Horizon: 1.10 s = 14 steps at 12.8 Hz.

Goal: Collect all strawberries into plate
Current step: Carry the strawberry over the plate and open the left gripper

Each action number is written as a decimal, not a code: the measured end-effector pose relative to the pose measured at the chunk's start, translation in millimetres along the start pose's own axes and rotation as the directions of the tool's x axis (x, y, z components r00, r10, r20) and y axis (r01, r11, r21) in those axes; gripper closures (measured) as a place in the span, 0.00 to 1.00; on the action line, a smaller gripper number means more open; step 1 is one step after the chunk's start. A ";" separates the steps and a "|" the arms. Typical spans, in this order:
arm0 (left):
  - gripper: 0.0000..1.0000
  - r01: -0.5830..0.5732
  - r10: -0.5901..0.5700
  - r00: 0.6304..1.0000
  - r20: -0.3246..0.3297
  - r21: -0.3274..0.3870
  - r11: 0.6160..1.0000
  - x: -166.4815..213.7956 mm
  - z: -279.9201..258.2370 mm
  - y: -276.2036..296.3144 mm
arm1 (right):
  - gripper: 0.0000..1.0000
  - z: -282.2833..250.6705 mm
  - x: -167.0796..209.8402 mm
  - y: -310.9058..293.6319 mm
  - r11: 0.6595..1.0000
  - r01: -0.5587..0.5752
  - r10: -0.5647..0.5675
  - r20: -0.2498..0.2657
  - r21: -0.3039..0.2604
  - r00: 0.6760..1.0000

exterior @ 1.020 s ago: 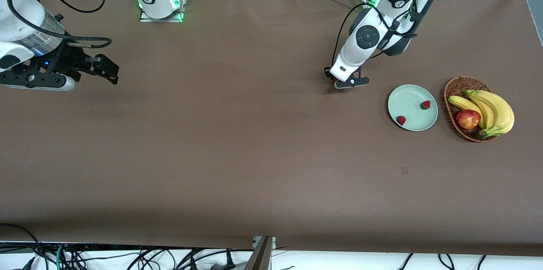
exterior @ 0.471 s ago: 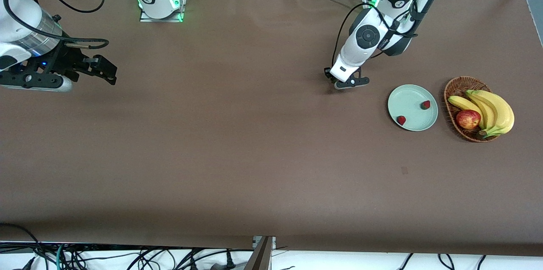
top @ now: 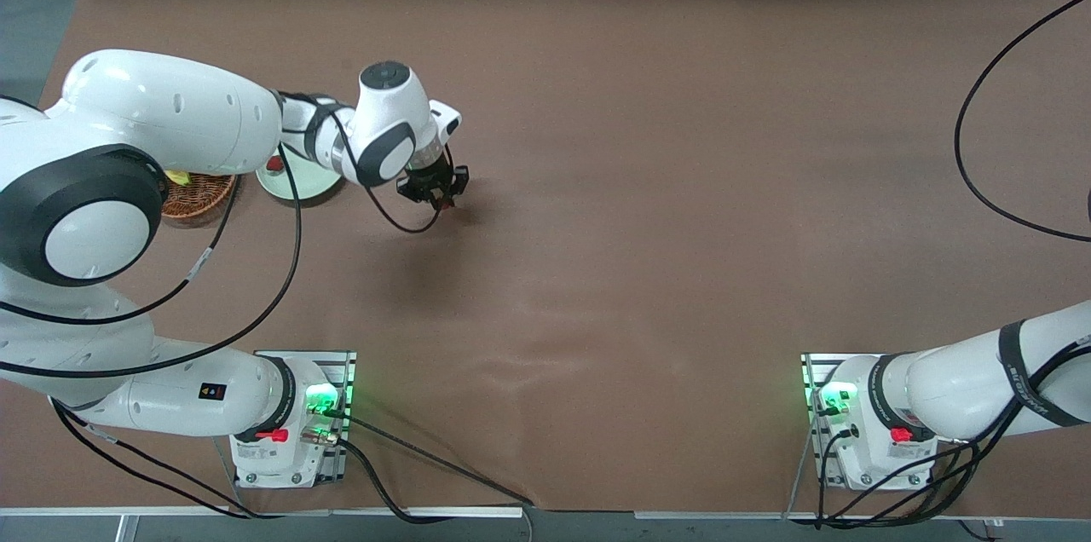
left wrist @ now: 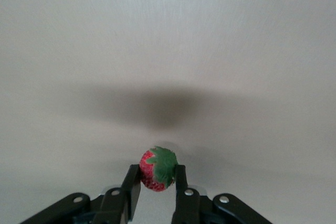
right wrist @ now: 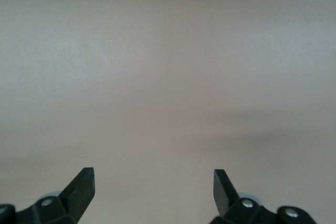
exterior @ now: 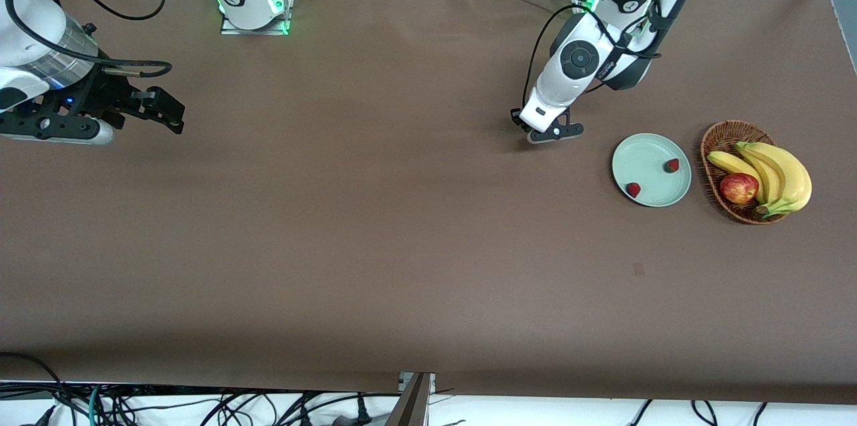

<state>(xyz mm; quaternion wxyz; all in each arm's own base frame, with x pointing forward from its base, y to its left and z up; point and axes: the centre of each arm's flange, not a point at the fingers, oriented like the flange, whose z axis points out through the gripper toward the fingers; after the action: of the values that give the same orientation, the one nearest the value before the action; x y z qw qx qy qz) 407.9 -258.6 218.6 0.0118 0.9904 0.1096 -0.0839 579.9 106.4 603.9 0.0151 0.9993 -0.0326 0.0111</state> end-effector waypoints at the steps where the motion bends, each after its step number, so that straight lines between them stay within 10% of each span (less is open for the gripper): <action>1: 0.69 0.017 -0.017 1.000 0.010 0.019 1.000 14.1 -25.1 1.6 | 0.00 0.0 0.0 0.1 1.000 0.000 0.000 0.000 0.000 1.000; 7: 0.69 -0.042 0.041 0.996 0.082 0.007 0.999 112.4 -155.8 -120.1 | 0.00 0.1 0.2 0.8 1.000 -0.002 0.002 0.000 0.000 1.000; 14: 0.69 -0.162 0.162 0.987 0.006 -0.017 0.987 177.4 -106.1 -259.9 | 0.00 0.3 0.3 1.0 1.000 -0.002 0.002 0.001 0.000 1.000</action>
<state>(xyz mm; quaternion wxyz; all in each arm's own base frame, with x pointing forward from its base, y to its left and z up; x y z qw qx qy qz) 538.9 37.6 292.0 0.0269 0.9955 0.0294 -0.0856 580.1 105.4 603.6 0.0148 0.9993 -0.0335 0.0109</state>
